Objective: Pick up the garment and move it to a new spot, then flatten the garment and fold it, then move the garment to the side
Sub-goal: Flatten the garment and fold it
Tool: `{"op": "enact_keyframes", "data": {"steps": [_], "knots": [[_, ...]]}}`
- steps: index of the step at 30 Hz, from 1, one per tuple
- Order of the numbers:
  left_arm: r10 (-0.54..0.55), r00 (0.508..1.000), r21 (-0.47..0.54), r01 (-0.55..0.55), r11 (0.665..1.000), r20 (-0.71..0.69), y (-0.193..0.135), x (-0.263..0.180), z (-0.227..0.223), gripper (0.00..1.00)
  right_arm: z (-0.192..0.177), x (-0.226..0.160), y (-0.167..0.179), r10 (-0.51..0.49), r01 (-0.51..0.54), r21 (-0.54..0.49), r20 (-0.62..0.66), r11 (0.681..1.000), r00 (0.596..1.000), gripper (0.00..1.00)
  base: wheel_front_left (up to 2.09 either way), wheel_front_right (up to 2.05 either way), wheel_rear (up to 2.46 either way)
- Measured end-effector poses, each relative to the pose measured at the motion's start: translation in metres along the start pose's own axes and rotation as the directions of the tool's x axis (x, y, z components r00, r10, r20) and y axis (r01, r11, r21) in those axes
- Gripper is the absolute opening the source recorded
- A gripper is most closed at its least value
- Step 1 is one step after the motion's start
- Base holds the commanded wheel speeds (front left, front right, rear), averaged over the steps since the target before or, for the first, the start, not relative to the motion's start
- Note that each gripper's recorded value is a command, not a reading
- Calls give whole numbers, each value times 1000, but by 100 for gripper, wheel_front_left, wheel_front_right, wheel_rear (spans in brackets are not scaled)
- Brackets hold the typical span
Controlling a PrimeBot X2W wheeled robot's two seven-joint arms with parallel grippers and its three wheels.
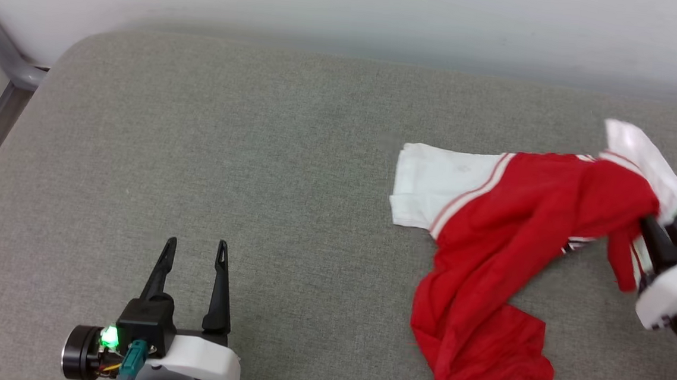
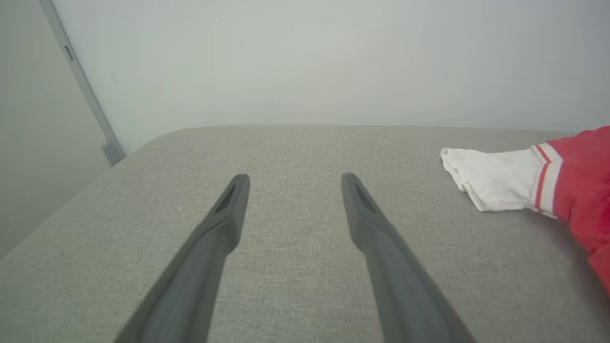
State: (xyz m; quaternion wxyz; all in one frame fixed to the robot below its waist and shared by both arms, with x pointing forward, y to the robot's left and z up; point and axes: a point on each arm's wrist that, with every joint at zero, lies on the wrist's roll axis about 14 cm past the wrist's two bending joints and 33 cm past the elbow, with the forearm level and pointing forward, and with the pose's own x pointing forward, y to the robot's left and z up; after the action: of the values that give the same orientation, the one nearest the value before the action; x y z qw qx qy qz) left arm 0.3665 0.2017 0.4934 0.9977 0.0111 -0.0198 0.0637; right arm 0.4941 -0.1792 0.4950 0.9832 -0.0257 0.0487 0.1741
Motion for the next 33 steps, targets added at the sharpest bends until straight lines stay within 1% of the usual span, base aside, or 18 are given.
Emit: {"op": "enact_keyframes", "data": {"steps": [3,5,7,8,11,14,16,18,20,21,22,23,25,27,31,33], "knots": [[-6,1000,-10,6,1000,-10,-3,-5,-3,100,-24,-26,-25,-119,121,69,-31,990,992,0,0,0,0],[-11,1000,-15,11,1000,-12,-5,-7,-3,100,-38,-45,-45,-213,217,123,-48,968,976,0,0,0,0],[-18,1000,-18,18,1000,-11,-7,-8,-3,100,-52,-67,-64,-296,305,155,-79,940,952,0,0,0,0],[-22,1000,-19,22,1000,-11,-9,-9,-3,100,-61,-78,-70,-331,344,174,-101,923,938,0,0,0,0],[-33,999,-23,33,999,-13,-12,-11,-3,100,-88,-111,-88,-437,467,240,-169,851,883,0,0,0,0],[-43,999,-25,43,999,-13,-15,-11,-3,100,-110,-143,-107,-521,570,247,-238,783,820,0,0,0,0],[-47,999,-26,46,999,-14,-16,-11,-4,100,-123,-159,-113,-564,626,271,-276,731,778,0,0,0,0],[-48,999,-26,47,999,-14,-16,-12,-4,100,-132,-170,-115,-588,661,286,-303,694,750,0,0,0,0],[-49,999,-28,48,998,-12,-16,-11,-3,100,-138,-174,-112,-595,675,300,-321,674,737,0,0,0,0],[-49,999,-30,49,998,-11,-16,-12,-3,100,-140,-175,-109,-595,677,307,-325,669,735,23,0,0,0],[-49,999,-31,49,998,-11,-16,-12,-2,100,-140,-176,-108,-595,678,308,-327,667,734,88,0,0,0],[-50,999,-32,50,998,-11,-16,-12,-2,100,-140,-177,-109,-599,681,307,-324,665,732,100,0,0,0],[-52,999,-33,52,998,-9,-17,-13,-2,100,-130,-175,-113,-605,672,293,-293,680,740,100,0,0,0],[-55,998,-34,54,998,-7,-17,-15,-1,100,-111,-171,-120,-611,653,270,-230,708,757,100,0,0,0],[-53,999,-30,53,998,-1,-16,-17,1,100,-87,-180,-126,-618,635,189,-147,749,773,100,0,0,0],[-55,998,-29,55,998,5,-17,-18,3,100,-75,-187,-130,-630,638,173,-103,751,770,100,0,0,0]]}}
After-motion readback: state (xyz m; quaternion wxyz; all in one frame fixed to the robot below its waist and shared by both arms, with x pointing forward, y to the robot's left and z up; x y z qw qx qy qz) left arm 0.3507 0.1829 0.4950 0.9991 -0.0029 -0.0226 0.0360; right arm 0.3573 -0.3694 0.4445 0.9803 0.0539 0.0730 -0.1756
